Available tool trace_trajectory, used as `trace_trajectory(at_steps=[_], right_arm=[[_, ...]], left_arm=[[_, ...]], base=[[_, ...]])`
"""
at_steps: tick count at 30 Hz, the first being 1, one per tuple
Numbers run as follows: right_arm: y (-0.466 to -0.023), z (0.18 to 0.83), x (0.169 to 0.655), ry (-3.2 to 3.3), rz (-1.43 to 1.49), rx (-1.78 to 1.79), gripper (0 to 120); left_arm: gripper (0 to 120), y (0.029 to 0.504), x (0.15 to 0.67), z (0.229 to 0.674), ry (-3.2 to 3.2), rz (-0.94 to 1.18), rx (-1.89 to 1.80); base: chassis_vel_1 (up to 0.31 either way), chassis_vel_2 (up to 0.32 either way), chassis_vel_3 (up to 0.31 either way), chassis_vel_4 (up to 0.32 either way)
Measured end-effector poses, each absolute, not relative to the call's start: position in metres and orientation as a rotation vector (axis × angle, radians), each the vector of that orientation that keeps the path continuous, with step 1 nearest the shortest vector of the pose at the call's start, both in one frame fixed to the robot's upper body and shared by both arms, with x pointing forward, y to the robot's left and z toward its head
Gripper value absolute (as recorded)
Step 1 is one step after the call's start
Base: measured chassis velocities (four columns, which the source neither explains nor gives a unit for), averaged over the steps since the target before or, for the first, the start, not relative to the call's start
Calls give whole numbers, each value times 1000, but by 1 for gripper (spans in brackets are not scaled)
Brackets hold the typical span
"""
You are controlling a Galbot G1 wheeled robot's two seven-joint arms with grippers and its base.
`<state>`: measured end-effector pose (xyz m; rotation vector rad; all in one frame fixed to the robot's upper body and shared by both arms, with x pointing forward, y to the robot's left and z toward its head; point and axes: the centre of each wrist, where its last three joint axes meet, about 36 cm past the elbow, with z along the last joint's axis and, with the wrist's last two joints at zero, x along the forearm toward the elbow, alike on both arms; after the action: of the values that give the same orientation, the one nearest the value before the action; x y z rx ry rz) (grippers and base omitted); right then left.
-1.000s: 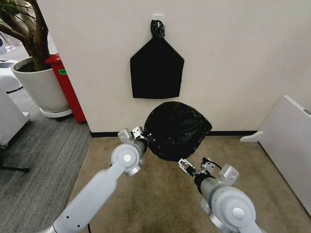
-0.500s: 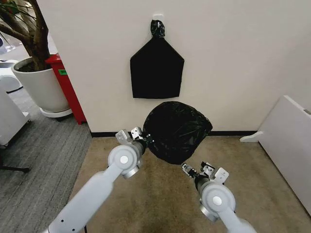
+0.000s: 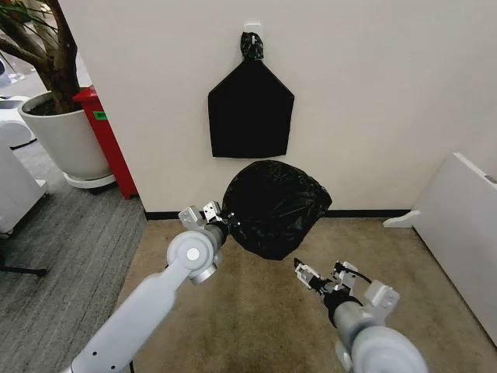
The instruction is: Place the garbage bag over the trash bin.
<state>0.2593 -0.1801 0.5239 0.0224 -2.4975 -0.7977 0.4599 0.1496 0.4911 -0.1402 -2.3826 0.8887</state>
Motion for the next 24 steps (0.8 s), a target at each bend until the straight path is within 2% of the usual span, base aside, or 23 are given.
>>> trace_trajectory(at_steps=[13, 15, 19, 24], right_arm=[[-213, 550, 282, -2681, -904, 127, 100], [-245, 572, 306, -2661, -988, 162, 100], [-271, 573, 328, -2618, -956, 199, 100], [-273, 564, 340, -2587, -875, 255, 100]], left_arm=[[0, 174, 453, 477, -2406, 888, -231], [0, 197, 454, 455, -2437, 899, -344], [0, 212, 453, 442, -2448, 925, -444], [0, 214, 454, 442, -2453, 924, -467]], base=[[0, 0, 0, 0], [0, 0, 0, 0], [0, 0, 0, 0], [0, 0, 0, 0]])
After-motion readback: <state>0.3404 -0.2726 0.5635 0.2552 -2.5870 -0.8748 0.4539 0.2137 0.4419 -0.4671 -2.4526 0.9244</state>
